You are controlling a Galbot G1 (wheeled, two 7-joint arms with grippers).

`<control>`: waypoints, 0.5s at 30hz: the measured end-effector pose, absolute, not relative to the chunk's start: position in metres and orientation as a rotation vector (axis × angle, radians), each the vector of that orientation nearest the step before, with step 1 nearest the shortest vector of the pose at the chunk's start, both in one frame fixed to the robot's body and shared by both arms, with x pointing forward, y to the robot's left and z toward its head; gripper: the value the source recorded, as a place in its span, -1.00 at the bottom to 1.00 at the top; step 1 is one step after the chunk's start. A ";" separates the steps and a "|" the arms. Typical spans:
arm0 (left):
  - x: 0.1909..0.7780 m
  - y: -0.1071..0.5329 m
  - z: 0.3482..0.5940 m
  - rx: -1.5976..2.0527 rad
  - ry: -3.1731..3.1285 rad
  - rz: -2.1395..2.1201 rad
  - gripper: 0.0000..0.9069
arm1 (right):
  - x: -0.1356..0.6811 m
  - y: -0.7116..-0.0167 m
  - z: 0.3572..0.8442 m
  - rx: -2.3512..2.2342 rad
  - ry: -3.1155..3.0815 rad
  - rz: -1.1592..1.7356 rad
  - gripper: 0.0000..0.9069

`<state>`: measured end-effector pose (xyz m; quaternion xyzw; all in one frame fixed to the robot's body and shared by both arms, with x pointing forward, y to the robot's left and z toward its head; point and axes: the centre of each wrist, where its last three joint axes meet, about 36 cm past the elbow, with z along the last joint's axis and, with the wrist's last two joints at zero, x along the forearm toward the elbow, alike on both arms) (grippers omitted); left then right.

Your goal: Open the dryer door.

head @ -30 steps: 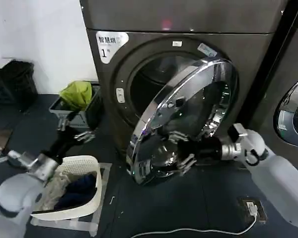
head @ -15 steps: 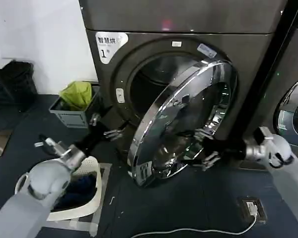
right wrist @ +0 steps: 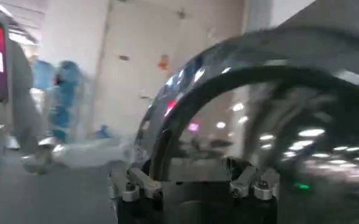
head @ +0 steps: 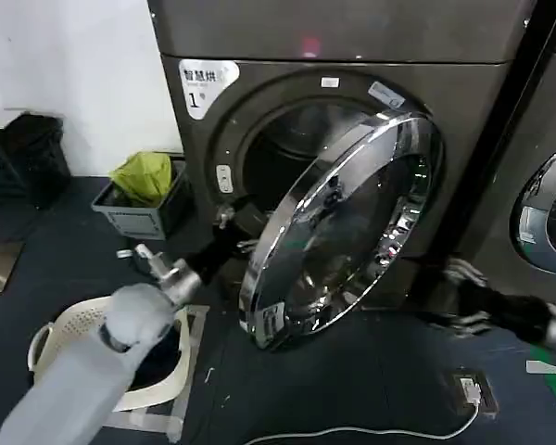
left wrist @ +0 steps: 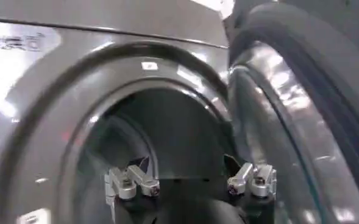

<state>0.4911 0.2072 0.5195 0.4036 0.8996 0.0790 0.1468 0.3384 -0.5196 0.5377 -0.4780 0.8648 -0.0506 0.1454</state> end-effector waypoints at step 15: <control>0.494 0.145 0.511 1.328 2.469 0.117 1.00 | 0.131 -0.582 0.517 -0.032 2.843 -0.617 1.00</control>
